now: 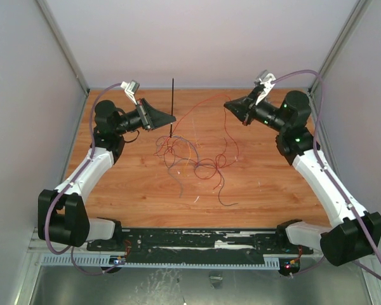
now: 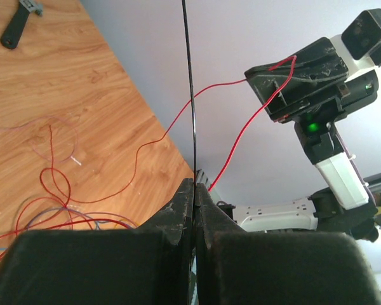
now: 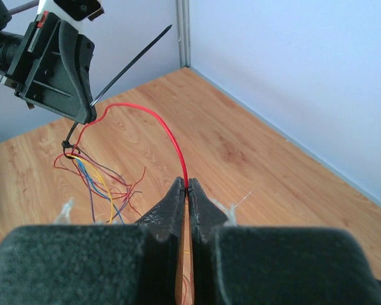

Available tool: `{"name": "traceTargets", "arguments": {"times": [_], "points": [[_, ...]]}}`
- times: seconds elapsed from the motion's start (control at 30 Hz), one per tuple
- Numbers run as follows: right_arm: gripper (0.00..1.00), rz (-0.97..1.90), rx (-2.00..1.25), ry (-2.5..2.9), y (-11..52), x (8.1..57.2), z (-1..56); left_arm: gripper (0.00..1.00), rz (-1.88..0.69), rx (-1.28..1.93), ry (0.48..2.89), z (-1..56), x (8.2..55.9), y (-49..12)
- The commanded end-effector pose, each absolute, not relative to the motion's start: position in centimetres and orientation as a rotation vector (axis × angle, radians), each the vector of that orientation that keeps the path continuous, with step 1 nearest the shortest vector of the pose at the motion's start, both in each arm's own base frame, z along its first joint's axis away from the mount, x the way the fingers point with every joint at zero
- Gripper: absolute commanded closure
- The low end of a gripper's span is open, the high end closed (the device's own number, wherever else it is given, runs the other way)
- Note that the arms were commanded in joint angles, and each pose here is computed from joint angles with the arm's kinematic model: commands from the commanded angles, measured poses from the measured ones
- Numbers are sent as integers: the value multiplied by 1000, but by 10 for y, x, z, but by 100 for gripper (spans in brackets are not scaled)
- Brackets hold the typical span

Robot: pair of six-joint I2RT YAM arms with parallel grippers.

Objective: Zip-tie the wires
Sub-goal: Adjust the cable.

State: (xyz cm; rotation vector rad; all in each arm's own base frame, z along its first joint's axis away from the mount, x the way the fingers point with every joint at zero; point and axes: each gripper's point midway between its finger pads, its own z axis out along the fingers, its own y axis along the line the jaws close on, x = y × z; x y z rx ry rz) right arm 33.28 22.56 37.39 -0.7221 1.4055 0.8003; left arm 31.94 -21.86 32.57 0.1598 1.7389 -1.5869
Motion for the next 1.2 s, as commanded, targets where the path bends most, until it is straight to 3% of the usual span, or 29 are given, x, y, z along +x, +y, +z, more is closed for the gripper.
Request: {"name": "traceTargets", "arguments": {"times": [0.0,0.43,0.5,0.73,0.9,1.17], "points": [[100,757,-671,1342,209,332,407,100,-1580,194,1709,330,317,-217],[99,782,-657,1391,201,334,391,100,-1584,197,1696,336,318,-218],[93,794,-652,1424,203,338,378,100,-1593,190,1691,337,318,-218],[57,756,-598,1513,196,350,343,100,-1611,151,1671,348,320,-217],[57,758,-617,1496,197,346,349,100,-1600,108,1674,354,326,-216],[61,854,-807,1268,247,290,343,100,-1602,77,1651,362,332,-215]]}}
